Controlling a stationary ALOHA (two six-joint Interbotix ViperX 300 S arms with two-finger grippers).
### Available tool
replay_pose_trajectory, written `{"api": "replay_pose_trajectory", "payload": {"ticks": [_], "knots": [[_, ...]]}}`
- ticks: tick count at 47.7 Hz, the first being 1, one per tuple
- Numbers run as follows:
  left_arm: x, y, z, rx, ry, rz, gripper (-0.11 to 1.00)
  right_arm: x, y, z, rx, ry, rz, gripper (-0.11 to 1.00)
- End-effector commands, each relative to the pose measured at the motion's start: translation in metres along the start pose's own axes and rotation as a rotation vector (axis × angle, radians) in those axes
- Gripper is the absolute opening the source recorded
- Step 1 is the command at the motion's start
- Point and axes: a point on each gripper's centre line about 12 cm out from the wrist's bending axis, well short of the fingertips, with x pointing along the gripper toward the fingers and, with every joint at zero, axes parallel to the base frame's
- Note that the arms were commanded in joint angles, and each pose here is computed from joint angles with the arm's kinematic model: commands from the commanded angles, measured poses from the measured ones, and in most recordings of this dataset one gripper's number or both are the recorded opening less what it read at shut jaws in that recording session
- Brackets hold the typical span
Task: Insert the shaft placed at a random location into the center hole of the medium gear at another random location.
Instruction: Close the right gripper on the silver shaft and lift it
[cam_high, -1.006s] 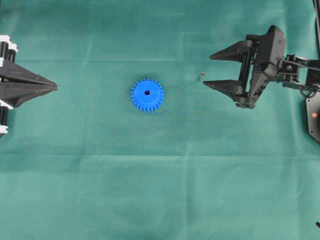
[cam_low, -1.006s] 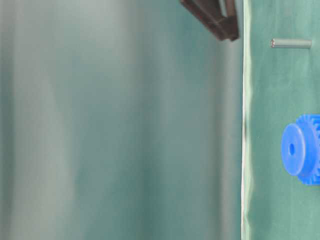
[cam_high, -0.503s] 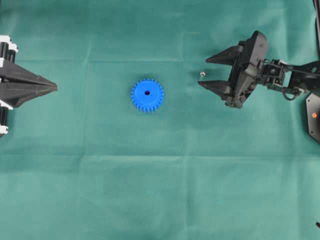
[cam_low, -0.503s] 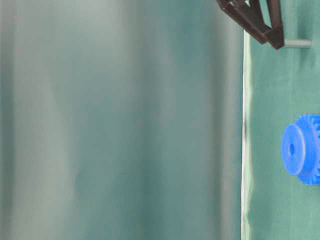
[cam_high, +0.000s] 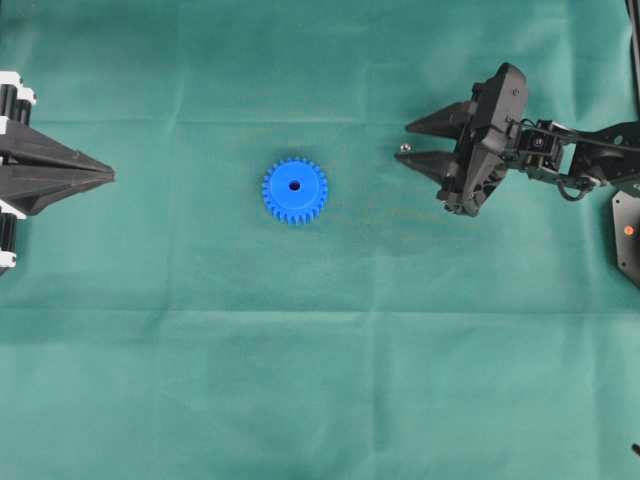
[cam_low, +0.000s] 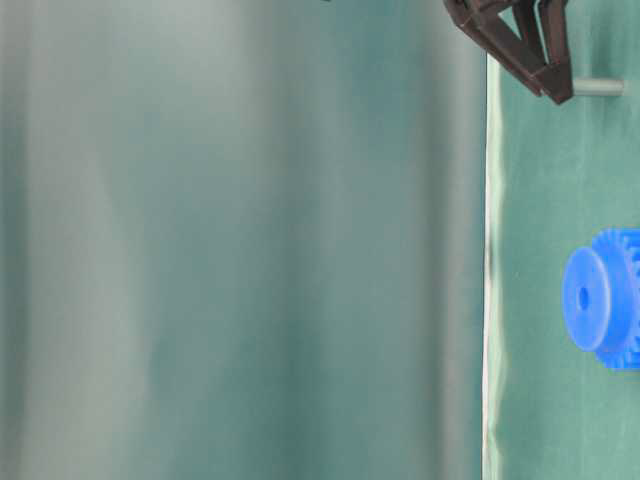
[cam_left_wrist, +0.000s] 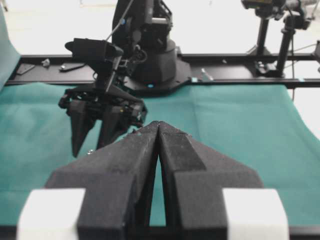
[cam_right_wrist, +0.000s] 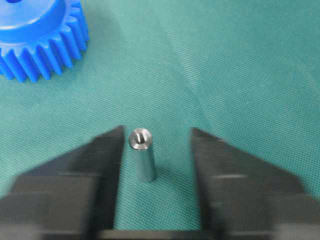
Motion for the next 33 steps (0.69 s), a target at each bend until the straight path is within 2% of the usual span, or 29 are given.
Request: {"api": "replay_pose_trajectory", "payload": {"ticks": [1,4,6,22,33], "knots": [[0.002,0.0,0.009,0.001,-0.02,-0.002,0.0,0.002,0.004,0.009,-0.017,-0.032,0.016,0.33],[0.002,0.0,0.009,0.001,-0.02,-0.002,0.0,0.002,0.005,0.009,-0.023,-0.032,0.023,0.18],[0.002,0.0,0.009,0.001,-0.02,-0.002,0.0,0.002,0.005,0.009,-0.026,-0.032,0.025,0.14],[0.002,0.0,0.009,0.001,-0.018,-0.002,0.0,0.002,0.007,0.01,-0.026,-0.035,0.032,0.14],[0.002,0.0,0.008,0.001,-0.012,-0.002,0.0,-0.005,0.009,0.033,-0.012,-0.01,0.039,0.14]]}}
